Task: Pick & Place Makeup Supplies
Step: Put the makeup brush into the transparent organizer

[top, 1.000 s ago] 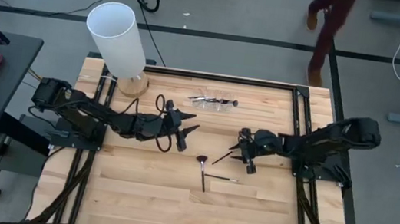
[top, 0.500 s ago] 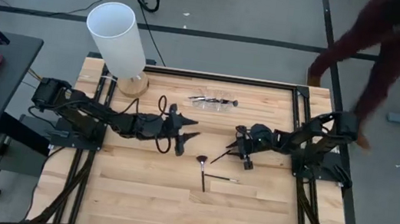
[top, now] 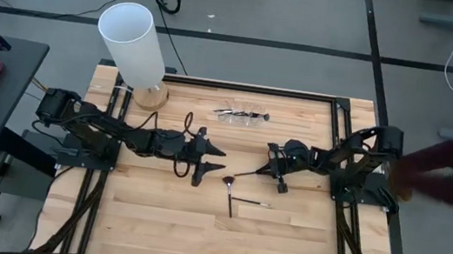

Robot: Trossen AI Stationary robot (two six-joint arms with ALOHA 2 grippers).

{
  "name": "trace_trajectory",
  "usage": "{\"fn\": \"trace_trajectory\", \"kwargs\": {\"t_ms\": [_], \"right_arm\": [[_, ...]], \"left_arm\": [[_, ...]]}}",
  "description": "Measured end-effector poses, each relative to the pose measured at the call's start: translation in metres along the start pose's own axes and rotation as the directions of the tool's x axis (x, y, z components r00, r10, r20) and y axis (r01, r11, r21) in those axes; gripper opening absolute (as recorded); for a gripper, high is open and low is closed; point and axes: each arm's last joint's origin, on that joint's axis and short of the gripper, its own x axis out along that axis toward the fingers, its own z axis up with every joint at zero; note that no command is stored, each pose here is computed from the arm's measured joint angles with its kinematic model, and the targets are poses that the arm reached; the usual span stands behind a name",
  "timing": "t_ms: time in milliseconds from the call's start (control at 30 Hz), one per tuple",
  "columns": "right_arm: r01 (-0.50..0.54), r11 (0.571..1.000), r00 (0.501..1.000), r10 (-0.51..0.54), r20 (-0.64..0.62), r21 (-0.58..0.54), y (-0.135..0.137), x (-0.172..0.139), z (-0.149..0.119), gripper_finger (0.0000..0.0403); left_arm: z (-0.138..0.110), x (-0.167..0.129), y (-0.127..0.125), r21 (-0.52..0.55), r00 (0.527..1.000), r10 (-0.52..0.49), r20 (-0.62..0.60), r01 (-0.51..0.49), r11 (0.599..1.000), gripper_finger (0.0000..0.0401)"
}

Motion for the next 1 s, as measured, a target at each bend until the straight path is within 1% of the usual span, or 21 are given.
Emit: {"fn": "trace_trajectory", "kwargs": {"t_ms": [100,200,300,367,467,567,667,733,833,967,1000], "right_arm": [[0.028,1.000,1.000,-0.028,0.004,-0.008,0.000,-0.002,0.007,0.0007],[0.067,0.998,0.997,-0.067,-0.029,0.000,-0.001,-0.002,0.016,0.0007],[0.089,0.996,0.990,-0.089,-0.111,0.003,-0.003,0.000,0.023,0.0007],[0.090,0.996,0.985,-0.088,-0.145,0.006,-0.006,0.002,0.030,0.0007],[0.081,0.997,0.982,-0.080,-0.171,0.001,-0.010,0.006,0.039,0.0006],[0.082,0.997,0.980,-0.082,-0.182,-0.010,-0.013,0.009,0.047,0.0006],[0.086,0.996,0.971,-0.085,-0.224,-0.005,-0.015,0.010,0.049,0.0006],[0.089,0.996,0.967,-0.088,-0.239,-0.004,-0.015,0.009,0.048,0.0006],[0.091,0.996,0.966,-0.089,-0.244,-0.004,-0.014,0.009,0.048,0.0006],[0.091,0.996,0.966,-0.089,-0.243,-0.004,-0.014,0.009,0.048,0.0006],[0.091,0.996,0.966,-0.089,-0.242,-0.004,-0.014,0.009,0.048,0.0006]], "left_arm": [[-0.002,0.000,0.002,-0.027,1.000,0.004,-0.025,-0.005,1.000,0.0190],[-0.004,0.002,0.005,-0.058,0.997,0.018,-0.071,-0.022,0.998,0.0190],[-0.005,0.015,0.006,-0.080,0.987,0.036,-0.156,-0.049,0.996,0.0190],[-0.005,0.031,0.005,-0.063,0.978,0.046,-0.205,-0.060,0.996,0.0189],[-0.010,0.060,0.005,-0.004,0.944,0.070,-0.323,-0.075,0.997,0.0189],[-0.014,0.088,0.008,0.060,0.897,0.105,-0.430,-0.088,0.994,0.0189],[-0.016,0.111,0.013,0.085,0.856,0.131,-0.501,-0.102,0.991,0.0189],[-0.019,0.125,0.016,0.087,0.845,0.141,-0.515,-0.112,0.990,0.0190],[-0.026,0.139,0.022,0.090,0.831,0.154,-0.535,-0.125,0.988,0.0190],[-0.042,0.148,0.032,0.092,0.812,0.171,-0.557,-0.144,0.985,0.0189],[-0.047,0.148,0.035,0.094,0.800,0.176,-0.573,-0.149,0.984,0.0190]]}}
